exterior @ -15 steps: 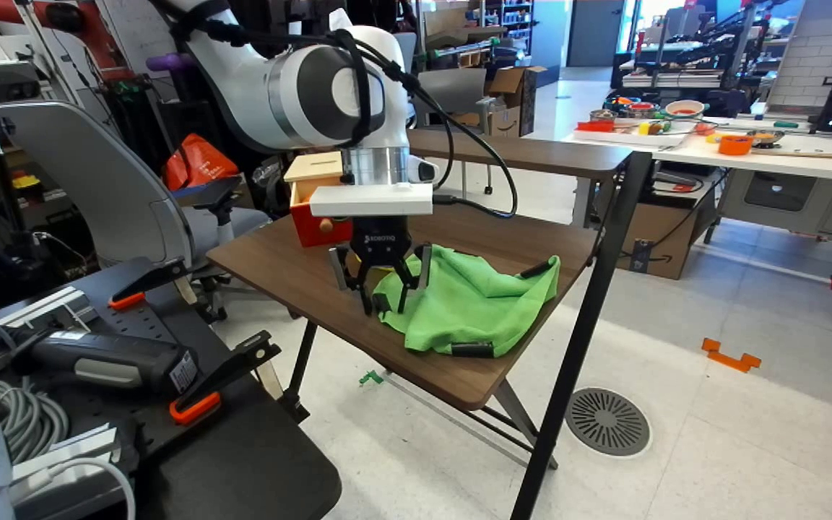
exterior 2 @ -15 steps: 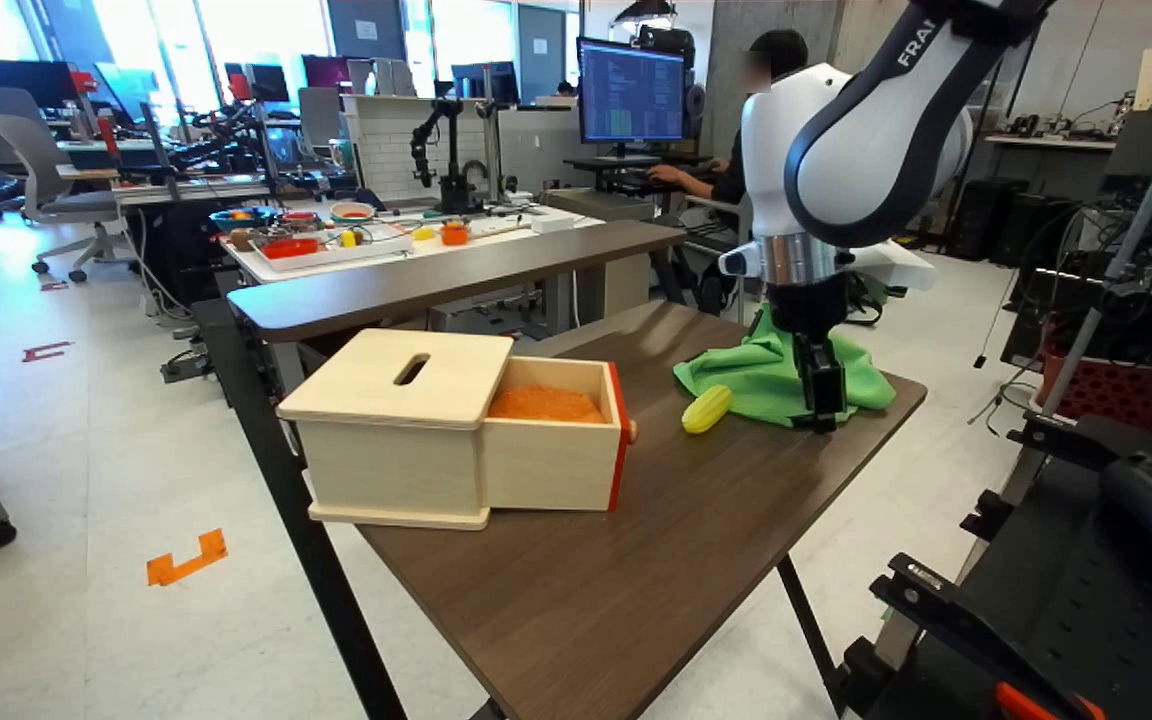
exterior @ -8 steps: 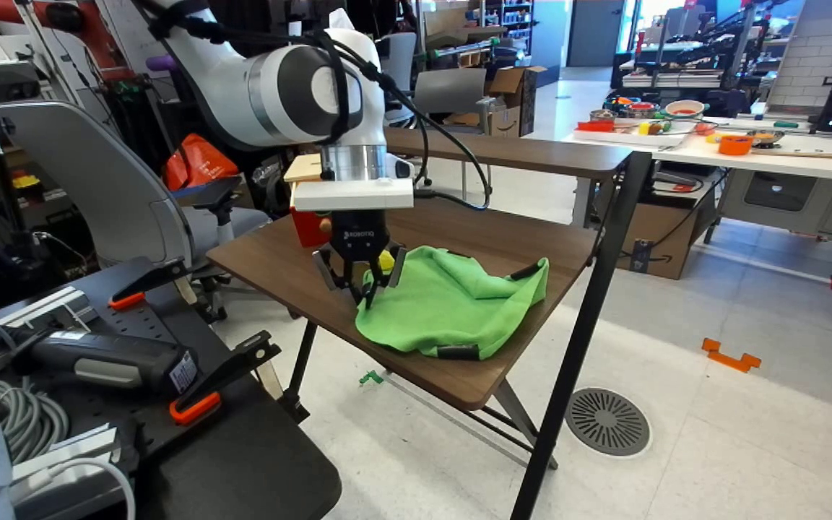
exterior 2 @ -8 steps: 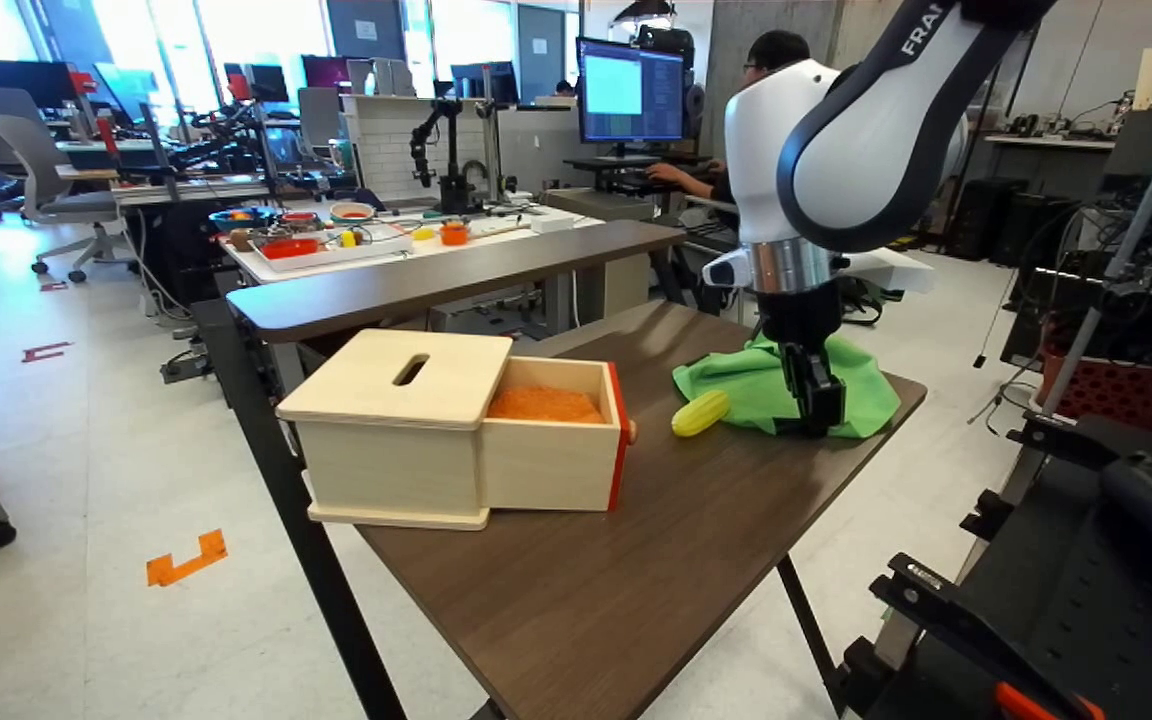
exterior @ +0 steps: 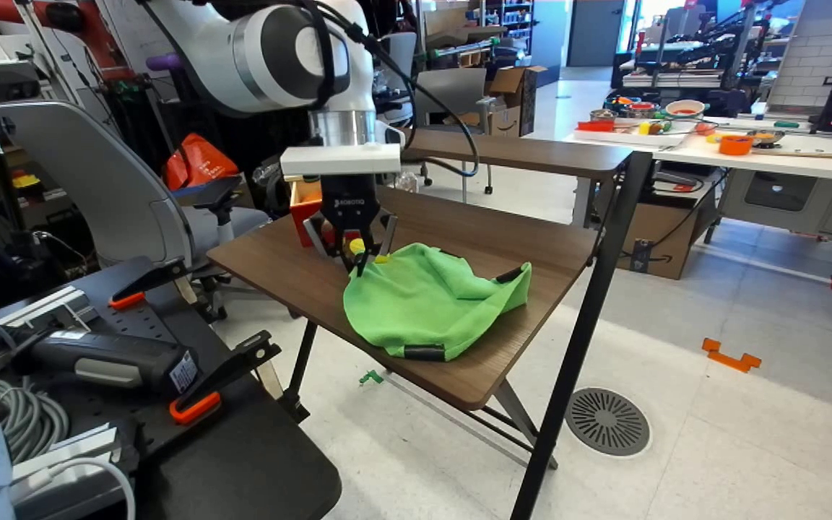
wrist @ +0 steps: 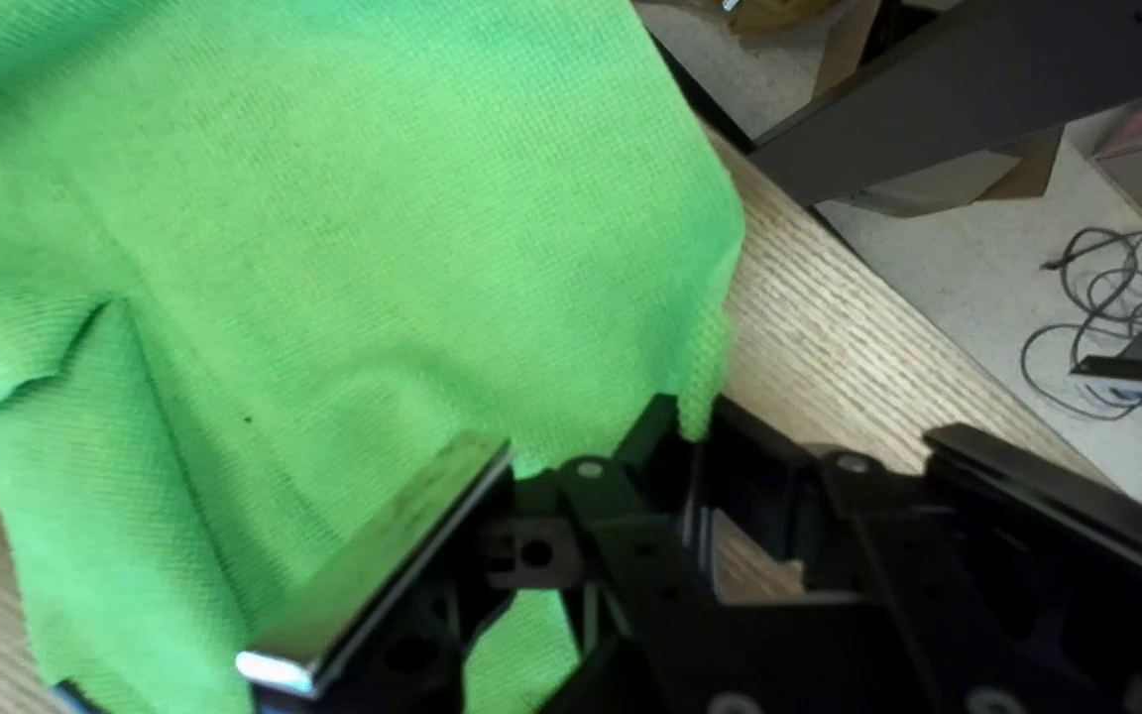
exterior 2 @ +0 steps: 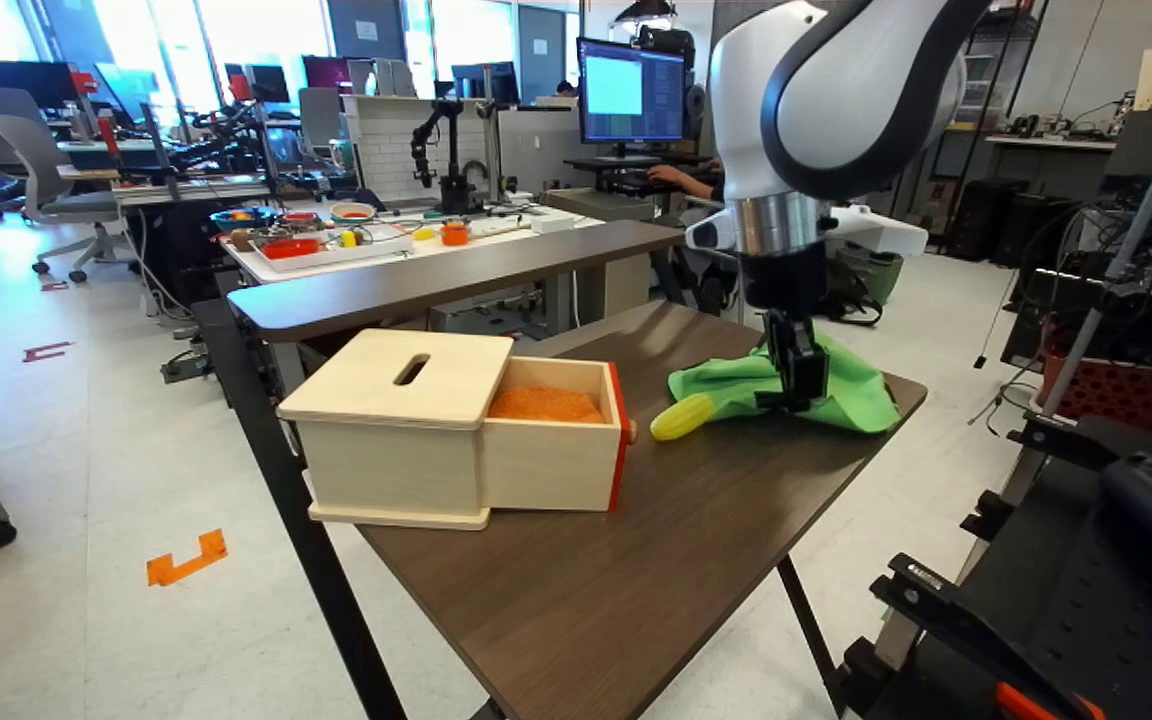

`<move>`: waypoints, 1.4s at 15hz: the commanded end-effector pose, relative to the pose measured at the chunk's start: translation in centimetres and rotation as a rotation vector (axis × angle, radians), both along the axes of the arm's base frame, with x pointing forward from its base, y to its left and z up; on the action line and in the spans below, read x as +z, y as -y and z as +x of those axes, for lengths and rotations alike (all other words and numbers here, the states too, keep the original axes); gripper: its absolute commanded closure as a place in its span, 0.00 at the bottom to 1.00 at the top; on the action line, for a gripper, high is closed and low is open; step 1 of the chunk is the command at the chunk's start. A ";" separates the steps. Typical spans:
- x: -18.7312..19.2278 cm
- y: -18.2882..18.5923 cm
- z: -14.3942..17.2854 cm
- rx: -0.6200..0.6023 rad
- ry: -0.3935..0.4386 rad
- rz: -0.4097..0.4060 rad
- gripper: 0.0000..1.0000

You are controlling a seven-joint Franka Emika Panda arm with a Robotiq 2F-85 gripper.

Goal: Fold the green cloth

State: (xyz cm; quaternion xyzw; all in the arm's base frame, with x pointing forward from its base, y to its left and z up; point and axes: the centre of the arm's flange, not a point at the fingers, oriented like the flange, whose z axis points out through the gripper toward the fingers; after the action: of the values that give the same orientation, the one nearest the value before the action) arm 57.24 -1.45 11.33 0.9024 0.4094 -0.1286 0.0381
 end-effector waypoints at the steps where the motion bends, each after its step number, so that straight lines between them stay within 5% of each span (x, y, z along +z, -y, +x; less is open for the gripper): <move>1: 3.9 2.8 2.4 -0.091 0.032 0.022 0.97; 7: 3.9 9.8 6.3 -0.231 0.050 0.039 0.97; 17: -3.7 16.6 8.7 -0.365 0.028 0.013 0.97; 18: -3.8 16.7 8.7 -0.383 0.026 0.016 0.63; 21: -2.2 16.0 8.6 -0.415 0.024 0.035 0.49</move>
State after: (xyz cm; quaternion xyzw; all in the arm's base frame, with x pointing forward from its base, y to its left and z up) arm 64.63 -17.73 7.95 0.9647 0.2354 -0.1167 0.0177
